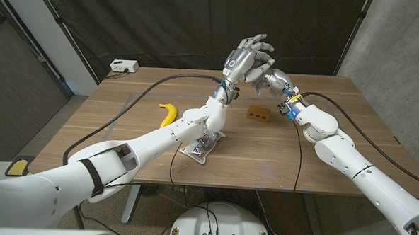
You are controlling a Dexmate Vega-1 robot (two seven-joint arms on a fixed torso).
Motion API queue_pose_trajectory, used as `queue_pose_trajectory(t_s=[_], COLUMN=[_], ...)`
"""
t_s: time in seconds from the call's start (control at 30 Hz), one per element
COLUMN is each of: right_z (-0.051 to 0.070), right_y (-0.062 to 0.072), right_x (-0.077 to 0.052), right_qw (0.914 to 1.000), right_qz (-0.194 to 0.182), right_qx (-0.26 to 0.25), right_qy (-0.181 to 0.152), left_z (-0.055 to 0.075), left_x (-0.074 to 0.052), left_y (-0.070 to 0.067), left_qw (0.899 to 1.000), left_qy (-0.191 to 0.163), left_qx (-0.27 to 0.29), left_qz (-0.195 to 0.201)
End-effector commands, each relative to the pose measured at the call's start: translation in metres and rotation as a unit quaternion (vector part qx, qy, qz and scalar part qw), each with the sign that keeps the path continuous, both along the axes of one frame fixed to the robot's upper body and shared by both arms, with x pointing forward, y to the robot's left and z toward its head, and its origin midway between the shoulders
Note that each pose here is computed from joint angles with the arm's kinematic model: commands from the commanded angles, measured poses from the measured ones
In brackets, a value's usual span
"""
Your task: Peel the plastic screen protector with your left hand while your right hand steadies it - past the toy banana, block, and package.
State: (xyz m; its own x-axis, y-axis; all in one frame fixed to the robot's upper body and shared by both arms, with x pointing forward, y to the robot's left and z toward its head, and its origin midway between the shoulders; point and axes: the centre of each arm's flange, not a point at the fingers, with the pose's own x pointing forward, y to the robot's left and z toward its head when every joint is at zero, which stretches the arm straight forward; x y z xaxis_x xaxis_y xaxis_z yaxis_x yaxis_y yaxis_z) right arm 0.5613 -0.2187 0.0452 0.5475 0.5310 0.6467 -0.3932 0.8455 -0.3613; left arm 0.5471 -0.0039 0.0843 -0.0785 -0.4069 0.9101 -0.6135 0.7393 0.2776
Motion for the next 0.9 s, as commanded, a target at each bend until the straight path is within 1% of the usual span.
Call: queue_pose_trajectory(t_s=[0.03, 0.2, 0.4, 0.5, 0.73, 0.9], right_z=[-0.002, -0.004, -0.005, -0.005, -0.005, -0.005], right_y=[0.001, 0.001, 0.0, 0.0, -0.001, -0.001], right_x=[-0.003, -0.004, -0.003, -0.003, -0.002, -0.001], right_qw=[0.9999, 0.9999, 0.9997, 0.9996, 0.9994, 0.9993], right_qz=[0.009, 0.011, 0.018, 0.02, 0.023, 0.024], right_qx=[0.003, 0.004, 0.01, 0.014, 0.021, 0.024], right_qy=[0.007, 0.009, 0.014, 0.015, 0.018, 0.017], left_z=[-0.009, -0.012, -0.016, -0.018, -0.022, -0.023], left_x=[-0.005, -0.006, -0.01, -0.01, -0.01, -0.009], left_y=[-0.009, -0.011, -0.013, -0.014, -0.015, -0.015], left_qw=[0.999, 0.999, 0.998, 0.997, 0.997, 0.996], left_qy=[-0.014, -0.016, -0.045, -0.05, -0.053, -0.049], left_qx=[0.028, 0.037, 0.046, 0.052, 0.062, 0.07], left_qz=[-0.008, -0.011, -0.004, -0.004, -0.006, -0.007])
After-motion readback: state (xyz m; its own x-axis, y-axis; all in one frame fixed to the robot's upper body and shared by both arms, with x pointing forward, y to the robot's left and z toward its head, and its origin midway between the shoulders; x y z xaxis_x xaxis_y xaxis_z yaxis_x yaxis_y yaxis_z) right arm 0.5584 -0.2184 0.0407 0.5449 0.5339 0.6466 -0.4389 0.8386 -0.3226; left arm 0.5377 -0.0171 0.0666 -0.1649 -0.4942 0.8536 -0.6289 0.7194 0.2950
